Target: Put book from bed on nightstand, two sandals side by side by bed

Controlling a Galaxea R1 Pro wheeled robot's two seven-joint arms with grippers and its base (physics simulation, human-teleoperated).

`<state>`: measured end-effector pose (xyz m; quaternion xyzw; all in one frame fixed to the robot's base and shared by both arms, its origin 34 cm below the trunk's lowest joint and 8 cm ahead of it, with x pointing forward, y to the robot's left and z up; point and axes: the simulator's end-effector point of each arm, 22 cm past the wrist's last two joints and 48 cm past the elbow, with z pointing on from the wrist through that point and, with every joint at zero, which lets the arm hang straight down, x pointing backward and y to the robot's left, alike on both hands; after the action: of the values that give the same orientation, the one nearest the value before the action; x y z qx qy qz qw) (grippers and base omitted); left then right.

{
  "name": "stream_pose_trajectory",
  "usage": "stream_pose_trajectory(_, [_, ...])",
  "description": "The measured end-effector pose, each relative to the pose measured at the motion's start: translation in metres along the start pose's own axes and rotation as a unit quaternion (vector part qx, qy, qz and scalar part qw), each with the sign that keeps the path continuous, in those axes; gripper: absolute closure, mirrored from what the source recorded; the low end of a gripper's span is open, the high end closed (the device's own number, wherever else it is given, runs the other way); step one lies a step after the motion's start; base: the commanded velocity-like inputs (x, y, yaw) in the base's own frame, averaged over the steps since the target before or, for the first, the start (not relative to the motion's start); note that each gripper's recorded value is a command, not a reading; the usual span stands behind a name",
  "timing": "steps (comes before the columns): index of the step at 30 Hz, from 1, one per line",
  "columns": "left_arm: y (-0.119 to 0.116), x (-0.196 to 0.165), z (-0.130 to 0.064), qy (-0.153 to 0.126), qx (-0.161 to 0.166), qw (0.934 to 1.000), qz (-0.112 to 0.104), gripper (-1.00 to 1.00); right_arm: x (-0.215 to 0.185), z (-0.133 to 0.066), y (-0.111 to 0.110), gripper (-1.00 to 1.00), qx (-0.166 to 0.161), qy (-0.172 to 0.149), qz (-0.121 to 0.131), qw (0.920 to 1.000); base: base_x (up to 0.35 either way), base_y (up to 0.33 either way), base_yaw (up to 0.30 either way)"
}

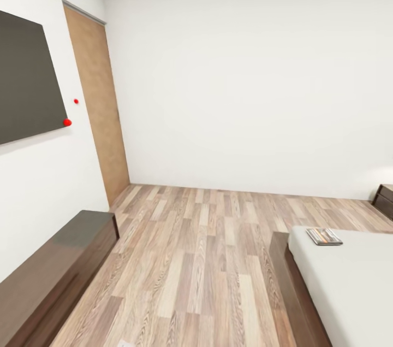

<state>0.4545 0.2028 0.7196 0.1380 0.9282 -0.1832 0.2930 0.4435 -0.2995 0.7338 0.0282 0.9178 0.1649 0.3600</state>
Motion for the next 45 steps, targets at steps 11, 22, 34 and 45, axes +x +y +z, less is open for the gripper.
stream_pose_trajectory(11, [-0.0001,0.0003,0.0000,0.000,0.000,1.0000,0.000,-1.00,-0.0002,0.0001,0.0000,-1.00,0.000,0.000,0.000,1.0000,0.315,0.000,-0.003])
stream_pose_trajectory(22, [-0.0020,0.0004,0.0006,0.001,0.001,1.0000,0.000,-1.00,0.0000,0.0000,0.0001,-1.00,0.000,0.000,0.000,1.0000,0.321,0.000,0.000])
stream_pose_trajectory(34, [-0.0053,-0.0002,0.0020,0.000,0.003,1.0000,-0.001,-1.00,0.0000,0.0000,0.0000,-1.00,0.000,0.000,0.000,1.0000,0.322,0.000,0.000])
stream_pose_trajectory(45, [-0.0053,-0.0005,0.0021,0.000,0.003,1.0000,-0.001,-1.00,0.0001,0.0000,-0.0001,-1.00,0.000,0.000,0.000,1.0000,0.322,0.000,0.000])
